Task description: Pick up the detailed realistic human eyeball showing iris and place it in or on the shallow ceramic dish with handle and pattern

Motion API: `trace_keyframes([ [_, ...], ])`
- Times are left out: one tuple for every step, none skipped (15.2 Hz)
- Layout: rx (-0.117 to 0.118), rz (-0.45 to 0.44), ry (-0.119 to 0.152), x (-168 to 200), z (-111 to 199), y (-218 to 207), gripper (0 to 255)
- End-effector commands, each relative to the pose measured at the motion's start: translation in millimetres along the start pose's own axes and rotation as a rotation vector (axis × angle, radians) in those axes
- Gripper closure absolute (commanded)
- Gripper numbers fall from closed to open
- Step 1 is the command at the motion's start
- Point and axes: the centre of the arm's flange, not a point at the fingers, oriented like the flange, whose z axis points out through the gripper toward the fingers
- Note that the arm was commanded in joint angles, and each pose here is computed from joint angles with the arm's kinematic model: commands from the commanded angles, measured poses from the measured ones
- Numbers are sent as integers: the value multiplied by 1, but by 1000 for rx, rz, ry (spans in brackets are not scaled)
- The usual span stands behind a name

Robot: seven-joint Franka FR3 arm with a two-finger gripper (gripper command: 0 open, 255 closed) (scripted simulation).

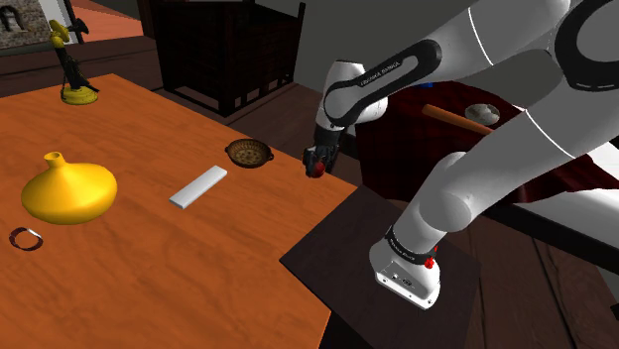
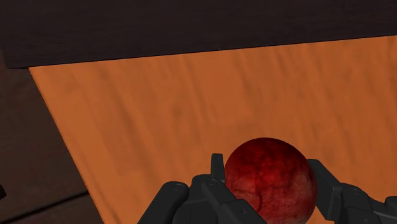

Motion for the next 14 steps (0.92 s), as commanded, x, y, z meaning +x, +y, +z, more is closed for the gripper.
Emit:
trace_keyframes([
  [0,0,-1,12,-6,-2,255],
  [0,0,-1,25,-7,-4,255],
  [0,0,-1,38,-8,-7,255],
  [0,0,-1,51,-9,-9,255],
  [0,0,-1,64,-10,-11,255],
  [0,0,-1,77,-11,-13,255],
  [0,0,-1,90,-12,-15,255],
  [0,0,-1,103,-13,-18,255],
  [0,0,-1,116,-14,-20,255],
  [0,0,-1,129,-15,-22,255],
  [0,0,-1,142,-16,-24,255],
  [0,0,-1,155,-17,-27,255],
  [0,0,-1,168,-18,-29,255],
  [0,0,-1,181,-19,-31,255],
])
